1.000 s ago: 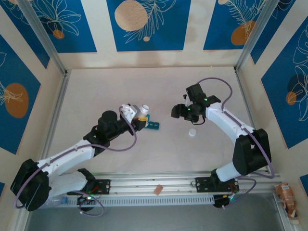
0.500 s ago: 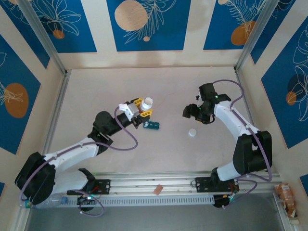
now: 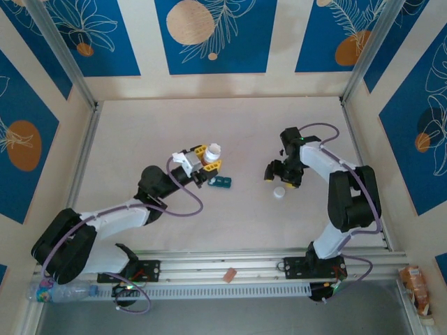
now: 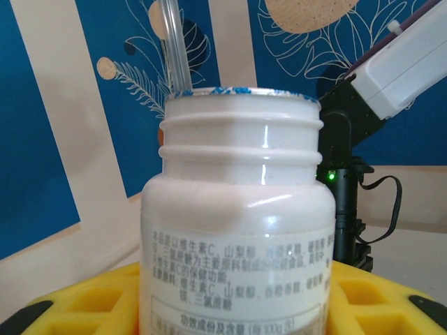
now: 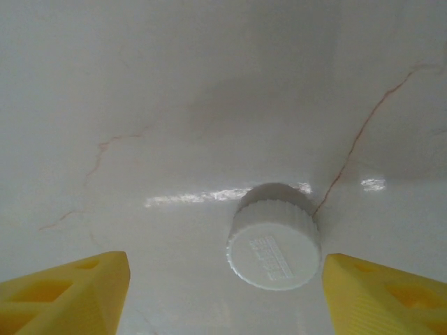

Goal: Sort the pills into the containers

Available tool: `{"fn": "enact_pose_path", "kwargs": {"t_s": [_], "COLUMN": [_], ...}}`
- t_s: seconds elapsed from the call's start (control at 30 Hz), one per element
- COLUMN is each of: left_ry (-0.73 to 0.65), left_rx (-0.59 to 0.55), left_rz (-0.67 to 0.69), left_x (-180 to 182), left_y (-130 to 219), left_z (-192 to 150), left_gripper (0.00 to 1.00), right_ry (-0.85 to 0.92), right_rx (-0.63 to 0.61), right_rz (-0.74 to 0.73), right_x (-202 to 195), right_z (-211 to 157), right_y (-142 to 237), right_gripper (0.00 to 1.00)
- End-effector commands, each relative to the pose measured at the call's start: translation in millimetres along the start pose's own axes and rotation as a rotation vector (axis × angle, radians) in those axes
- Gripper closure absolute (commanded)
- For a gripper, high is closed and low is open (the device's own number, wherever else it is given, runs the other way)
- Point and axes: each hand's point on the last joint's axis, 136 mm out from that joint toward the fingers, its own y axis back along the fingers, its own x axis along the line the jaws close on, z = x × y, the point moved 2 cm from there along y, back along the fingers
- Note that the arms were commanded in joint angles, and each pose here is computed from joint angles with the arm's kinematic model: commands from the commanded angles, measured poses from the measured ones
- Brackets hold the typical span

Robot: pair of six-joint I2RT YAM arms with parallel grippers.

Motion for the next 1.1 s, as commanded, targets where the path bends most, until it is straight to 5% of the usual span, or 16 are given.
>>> {"fn": "enact_pose_path", "kwargs": {"t_s": [0.0, 0.3, 0.73, 1.07], "left_ry": [0.007, 0.026, 0.076, 0.116], "left_rx": [-0.058, -0.012, -0.014, -0.006], "left_rz": [0.003, -0.003, 0.002, 0.022], "left_x": [1.5, -1.0, -0.1, 3.6], "left_y": [6.5, 11.7, 10.3, 8.3], "left_z": [10.9, -3.1, -21.3, -42.4], "left_gripper": [1.0, 1.0, 1.0, 1.0], "right_ry": [0.023, 0.041, 0.048, 0.065], "right_rx": [0.029, 0.061, 0.078, 0.071], "right_rz": [-0.076, -0.136, -0.133, -0.089], "right_x": [-8.4, -15.9, -14.5, -3.1], "right_z": [-6.2, -15.5, -16.5, -16.9], "right_y": [-11.5, -32.8, -37.5, -31.0], "right_gripper": [0.27, 0.28, 0.41, 0.65]}}
